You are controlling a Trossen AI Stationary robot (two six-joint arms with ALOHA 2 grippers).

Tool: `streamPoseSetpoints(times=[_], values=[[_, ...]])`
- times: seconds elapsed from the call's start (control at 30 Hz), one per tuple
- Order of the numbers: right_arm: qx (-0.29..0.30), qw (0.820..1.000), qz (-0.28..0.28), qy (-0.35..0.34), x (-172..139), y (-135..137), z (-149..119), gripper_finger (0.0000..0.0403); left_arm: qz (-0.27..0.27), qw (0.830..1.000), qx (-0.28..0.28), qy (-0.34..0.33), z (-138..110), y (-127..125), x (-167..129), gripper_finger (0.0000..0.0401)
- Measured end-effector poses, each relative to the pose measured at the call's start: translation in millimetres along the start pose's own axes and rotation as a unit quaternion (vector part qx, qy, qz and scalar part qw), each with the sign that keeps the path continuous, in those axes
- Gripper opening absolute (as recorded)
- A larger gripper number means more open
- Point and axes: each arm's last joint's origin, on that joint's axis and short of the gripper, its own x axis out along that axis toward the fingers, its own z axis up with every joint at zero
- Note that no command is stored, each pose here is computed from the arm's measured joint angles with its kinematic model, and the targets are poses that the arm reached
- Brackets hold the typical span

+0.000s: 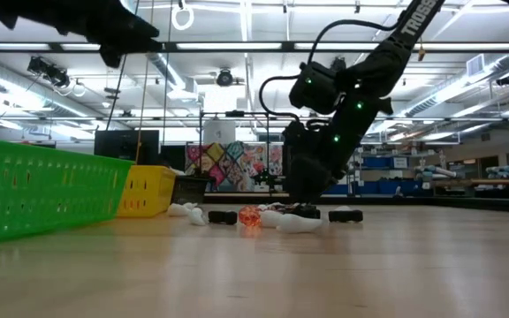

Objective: Sort Halloween decoration
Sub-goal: Put the white ghost plush toy into the black basket

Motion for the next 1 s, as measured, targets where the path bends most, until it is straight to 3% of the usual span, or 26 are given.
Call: streamPoseSetpoints(times=[0.17,0.33,0.7,1.0], values=[[0.014,1.0,0.006,0.002,0.7,-1.6,-0.8,0.0096,0.002,1.0,0.011,0.027,14.9,-1.1,-8.5,0.0142],[0.01,1.0,0.007,0.002,0.3,0.0,-1.2,0.0067,0.003,0.998,0.033,0.055,9.8,-0.6,-8.5,0.0142],[0.003,1.0,0.012,-0.014,0.6,3.1,1.6,0.007,0.001,0.998,0.062,0.03,14.7,-0.9,-8.3,0.0142],[-0.002,0.996,0.054,-0.069,-9.8,15.6,35.2,0.007,0.013,0.994,0.097,0.04,12.3,0.0,-6.7,0.0142]])
